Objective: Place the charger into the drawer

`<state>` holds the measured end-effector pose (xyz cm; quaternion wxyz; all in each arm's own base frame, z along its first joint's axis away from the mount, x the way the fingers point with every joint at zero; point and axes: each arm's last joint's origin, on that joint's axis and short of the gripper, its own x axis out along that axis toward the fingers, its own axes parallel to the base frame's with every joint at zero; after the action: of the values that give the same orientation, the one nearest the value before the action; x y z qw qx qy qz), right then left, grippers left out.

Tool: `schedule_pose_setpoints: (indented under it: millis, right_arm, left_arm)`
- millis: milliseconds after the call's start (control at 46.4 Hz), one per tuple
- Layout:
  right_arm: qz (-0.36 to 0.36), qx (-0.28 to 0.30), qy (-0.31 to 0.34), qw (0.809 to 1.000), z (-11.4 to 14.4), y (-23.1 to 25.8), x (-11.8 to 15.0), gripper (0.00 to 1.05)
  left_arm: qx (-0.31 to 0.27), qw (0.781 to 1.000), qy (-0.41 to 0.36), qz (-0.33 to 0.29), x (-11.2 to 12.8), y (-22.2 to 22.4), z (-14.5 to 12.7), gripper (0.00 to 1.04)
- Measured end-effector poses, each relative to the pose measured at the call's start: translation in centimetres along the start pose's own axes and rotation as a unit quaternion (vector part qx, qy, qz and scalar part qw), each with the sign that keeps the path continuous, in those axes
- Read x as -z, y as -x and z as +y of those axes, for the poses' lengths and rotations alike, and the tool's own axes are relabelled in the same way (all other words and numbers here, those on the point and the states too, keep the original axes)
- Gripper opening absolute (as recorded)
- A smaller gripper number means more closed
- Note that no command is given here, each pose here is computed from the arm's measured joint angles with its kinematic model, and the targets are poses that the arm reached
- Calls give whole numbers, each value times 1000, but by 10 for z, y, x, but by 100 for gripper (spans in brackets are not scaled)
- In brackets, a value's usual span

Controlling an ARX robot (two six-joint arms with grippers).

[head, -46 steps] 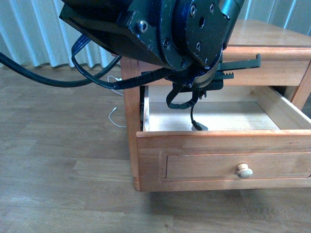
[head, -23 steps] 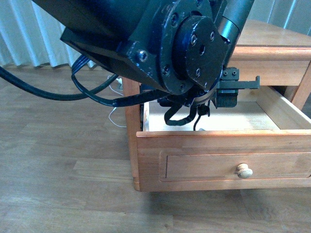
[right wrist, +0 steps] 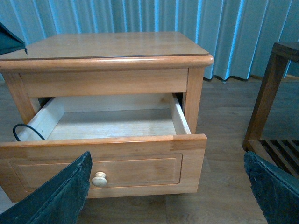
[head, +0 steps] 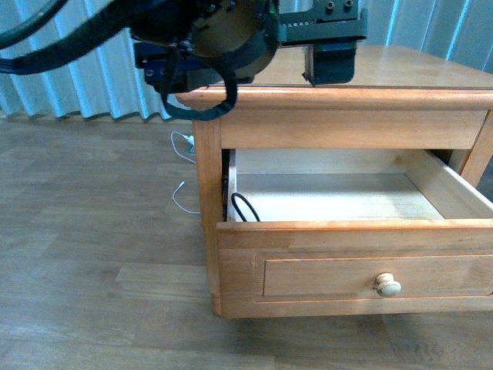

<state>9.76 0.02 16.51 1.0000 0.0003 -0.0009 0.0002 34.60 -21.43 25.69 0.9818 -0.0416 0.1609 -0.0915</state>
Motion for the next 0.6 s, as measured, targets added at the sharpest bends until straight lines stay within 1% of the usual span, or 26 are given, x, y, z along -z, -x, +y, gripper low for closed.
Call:
schedule_pose_setpoints:
  millis: [194,323,452,603]
  right_arm:
    - [0,0,0,1000,0,0,0,97]
    - [0,0,0,1000,0,0,0,97]
    - [0,0,0,1000,0,0,0,97]
    - [0,0,0,1000,0,0,0,97]
  left_arm:
    - [-13,1000,6,-8,-5,19,19,99]
    - [-18,999,15,-24,-13,39,33,99]
    - [-30,997,28,-58,-25,79,55,99]
    - [-42,995,39,-82,-25,120,74,99]
